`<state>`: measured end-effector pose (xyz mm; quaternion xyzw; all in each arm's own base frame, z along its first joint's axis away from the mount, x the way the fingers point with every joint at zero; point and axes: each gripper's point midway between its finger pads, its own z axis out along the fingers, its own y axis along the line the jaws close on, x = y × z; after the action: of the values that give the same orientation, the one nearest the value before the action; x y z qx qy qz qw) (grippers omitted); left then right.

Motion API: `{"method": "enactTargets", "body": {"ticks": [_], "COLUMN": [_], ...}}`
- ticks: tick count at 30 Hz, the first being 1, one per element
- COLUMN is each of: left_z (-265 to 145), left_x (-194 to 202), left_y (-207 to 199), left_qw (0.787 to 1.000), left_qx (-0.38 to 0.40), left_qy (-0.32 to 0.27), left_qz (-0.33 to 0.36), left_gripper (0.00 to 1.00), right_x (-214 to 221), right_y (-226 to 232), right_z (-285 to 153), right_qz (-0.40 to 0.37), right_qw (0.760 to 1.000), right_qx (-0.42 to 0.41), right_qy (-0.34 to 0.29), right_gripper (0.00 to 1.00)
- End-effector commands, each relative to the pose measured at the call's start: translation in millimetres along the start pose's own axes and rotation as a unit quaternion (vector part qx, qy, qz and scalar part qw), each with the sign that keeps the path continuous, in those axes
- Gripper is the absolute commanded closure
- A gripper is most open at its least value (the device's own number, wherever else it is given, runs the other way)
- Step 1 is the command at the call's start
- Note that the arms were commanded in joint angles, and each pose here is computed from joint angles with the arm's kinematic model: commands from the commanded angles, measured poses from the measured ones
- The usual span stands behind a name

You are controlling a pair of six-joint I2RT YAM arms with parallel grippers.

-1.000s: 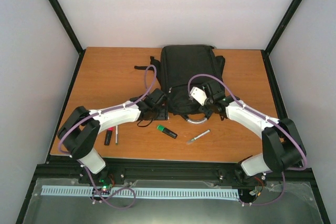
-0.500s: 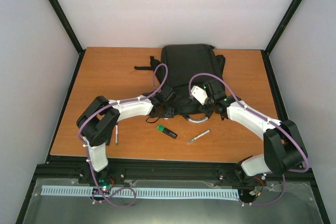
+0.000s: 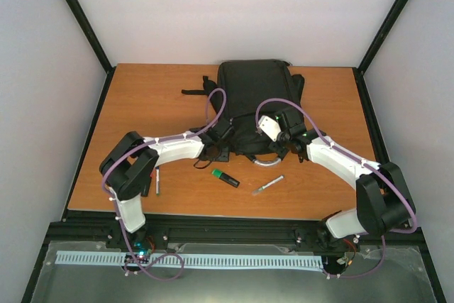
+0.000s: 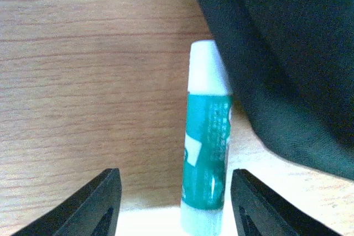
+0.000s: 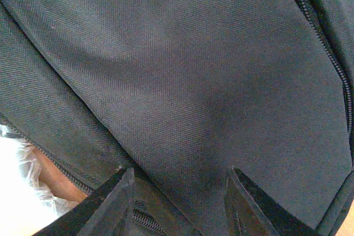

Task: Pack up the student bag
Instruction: Pick up the stationery from the center of the board.

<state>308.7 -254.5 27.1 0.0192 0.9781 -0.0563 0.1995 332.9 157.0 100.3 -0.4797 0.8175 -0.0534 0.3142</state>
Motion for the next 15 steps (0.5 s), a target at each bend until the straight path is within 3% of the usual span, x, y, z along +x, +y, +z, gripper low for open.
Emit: {"method": "enactTargets", "body": {"ticks": [1, 6, 15], "left_z": [-15, -12, 3], "left_x": [-2, -1, -14], "left_y": [13, 11, -8], "left_qw": [1.000, 0.999, 0.998], "left_qx": [-0.014, -0.013, -0.007], "left_qy": [-0.012, -0.006, 0.019], "left_qz": [0.020, 0.031, 0.054], "left_gripper": [0.46, 0.49, 0.72], "right_x": [-1, -1, 0], "right_y": [-1, -1, -2], "right_z": [-2, -2, -2], "right_qz": [0.009, 0.009, 0.012], "right_qw": [1.000, 1.000, 1.000], "right_qx": [-0.001, -0.002, -0.003], "right_qy": [-0.007, -0.006, -0.005], "right_gripper": [0.55, 0.55, 0.55]}}
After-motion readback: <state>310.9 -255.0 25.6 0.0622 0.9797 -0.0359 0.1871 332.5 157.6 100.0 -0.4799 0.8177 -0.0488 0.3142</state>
